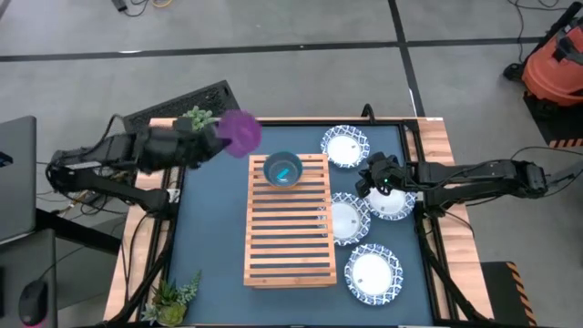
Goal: Place and stack bowls onto a shelf
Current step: Stack the small violet bowl on top of the small blue bowl
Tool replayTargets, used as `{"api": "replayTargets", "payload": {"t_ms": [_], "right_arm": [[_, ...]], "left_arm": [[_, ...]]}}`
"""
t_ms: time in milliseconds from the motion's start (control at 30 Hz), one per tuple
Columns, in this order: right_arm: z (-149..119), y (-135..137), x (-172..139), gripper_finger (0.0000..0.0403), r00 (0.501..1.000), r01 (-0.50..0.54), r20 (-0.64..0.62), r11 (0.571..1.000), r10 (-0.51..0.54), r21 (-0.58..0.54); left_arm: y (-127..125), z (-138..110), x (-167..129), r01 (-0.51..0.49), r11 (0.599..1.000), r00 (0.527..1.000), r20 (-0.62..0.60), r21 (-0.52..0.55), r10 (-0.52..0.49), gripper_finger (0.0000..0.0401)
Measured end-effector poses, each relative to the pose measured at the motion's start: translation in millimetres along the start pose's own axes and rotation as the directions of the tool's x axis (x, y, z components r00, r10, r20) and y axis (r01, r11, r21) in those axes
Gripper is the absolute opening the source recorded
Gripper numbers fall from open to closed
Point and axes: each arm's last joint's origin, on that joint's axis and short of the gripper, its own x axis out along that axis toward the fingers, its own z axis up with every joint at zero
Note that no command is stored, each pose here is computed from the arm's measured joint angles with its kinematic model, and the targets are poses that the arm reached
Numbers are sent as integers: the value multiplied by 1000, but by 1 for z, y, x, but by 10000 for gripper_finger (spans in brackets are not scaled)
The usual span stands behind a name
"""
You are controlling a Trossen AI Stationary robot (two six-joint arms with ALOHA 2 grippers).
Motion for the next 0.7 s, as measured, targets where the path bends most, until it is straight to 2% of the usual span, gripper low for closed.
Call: {"api": "replayTargets", "payload": {"t_ms": [133, 300, 467, 700], "right_arm": [[0, 0, 0, 68, 1000, 0, 0, 1000, 0, 0], [0, 0, 0, 68, 1000, 0, 0, 1000, 0, 0], [0, 0, 0, 68, 1000, 0, 0, 1000, 0, 0], [0, 0, 0, 68, 1000, -1, 0, 1000, 1, 0]], "left_arm": [[-26, 18, 24, 12, 988, 995, -101, 155, 4, 0], [-40, 42, 57, 40, 959, 965, -260, 280, 36, 0], [-36, 56, 90, 12, 932, 916, -378, 361, 135, 0], [-20, 47, 131, -7, 900, 811, -524, 436, 260, 0]]}}
